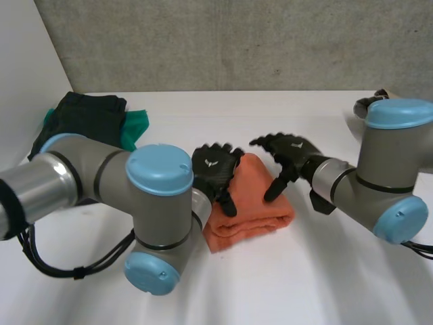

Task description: Fold the laundry.

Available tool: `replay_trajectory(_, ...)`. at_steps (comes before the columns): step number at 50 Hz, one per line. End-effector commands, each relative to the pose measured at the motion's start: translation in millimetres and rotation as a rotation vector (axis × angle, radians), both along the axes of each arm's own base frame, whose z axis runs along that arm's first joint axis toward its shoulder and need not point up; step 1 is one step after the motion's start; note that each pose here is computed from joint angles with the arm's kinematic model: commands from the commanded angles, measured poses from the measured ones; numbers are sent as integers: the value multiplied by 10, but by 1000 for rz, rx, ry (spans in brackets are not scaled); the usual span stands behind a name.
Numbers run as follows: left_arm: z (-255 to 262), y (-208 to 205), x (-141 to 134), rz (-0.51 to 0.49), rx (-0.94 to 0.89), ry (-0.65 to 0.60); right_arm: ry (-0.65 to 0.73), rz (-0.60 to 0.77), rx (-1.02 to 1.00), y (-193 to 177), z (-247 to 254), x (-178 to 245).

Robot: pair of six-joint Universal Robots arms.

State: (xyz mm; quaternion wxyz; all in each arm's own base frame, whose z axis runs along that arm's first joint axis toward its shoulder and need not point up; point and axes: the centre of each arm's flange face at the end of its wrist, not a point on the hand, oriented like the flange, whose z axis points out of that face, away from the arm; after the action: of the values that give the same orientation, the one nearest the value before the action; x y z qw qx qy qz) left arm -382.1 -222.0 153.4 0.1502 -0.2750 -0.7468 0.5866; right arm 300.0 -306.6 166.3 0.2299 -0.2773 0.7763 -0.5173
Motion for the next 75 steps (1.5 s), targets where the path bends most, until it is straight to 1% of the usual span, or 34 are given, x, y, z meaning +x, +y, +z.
replay_trajectory(1, -217, 31, 219, 125, 63, -139, 161, 76, 13, -32, -366, 25)
replay_trajectory(5, -259, 75, 322, 120, 79, -209, 260, 74, -70, -69, -349, -7)
replay_trajectory(9, -74, 15, 364, 128, 36, -202, 347, 85, -172, -44, -214, -27)
replay_trajectory(11, 58, -48, 378, 132, 6, -184, 356, 92, -198, 4, -154, -8)
replay_trajectory(13, 146, -76, 354, 110, -13, -167, 337, 115, -267, 151, -28, 76)
replay_trajectory(15, 247, -82, 305, 76, -33, -139, 321, 120, -299, 213, 4, 102)
replay_trajectory(16, 357, -88, 261, 37, -51, -106, 313, 124, -317, 253, 22, 115)
replay_trajectory(20, 614, -142, 214, -42, -94, -35, 291, 146, -400, 496, 119, 138)
replay_trajectory(21, 668, -168, 216, -53, -104, -21, 288, 162, -411, 603, 103, 145)
replay_trajectory(25, 911, -293, 219, -123, -148, 42, 301, 213, -391, 843, -69, 124)
replay_trajectory(28, 1064, -293, 150, -219, -173, 86, 323, 239, -381, 989, -234, 100)
replay_trajectory(30, 1086, -261, 118, -273, -169, 97, 324, 241, -394, 1015, -290, 91)
replay_trajectory(31, 1102, -224, 89, -323, -163, 104, 324, 237, -405, 1015, -304, 92)
replay_trajectory(35, 1102, -154, 57, -410, -139, 112, 317, 224, -438, 972, -412, 111)
replay_trajectory(37, 1104, -138, 49, -429, -136, 115, 315, 221, -442, 932, -503, 129)
replay_trajectory(48, 1050, -113, 28, -441, -118, 114, 283, 196, -540, 712, -700, 263)
replay_trajectory(56, 1052, -140, 41, -434, -122, 115, 270, 190, -587, 611, -633, 324)
replay_trajectory(75, 1054, -192, 73, -422, -124, 115, 245, 190, -620, 421, -645, 443)
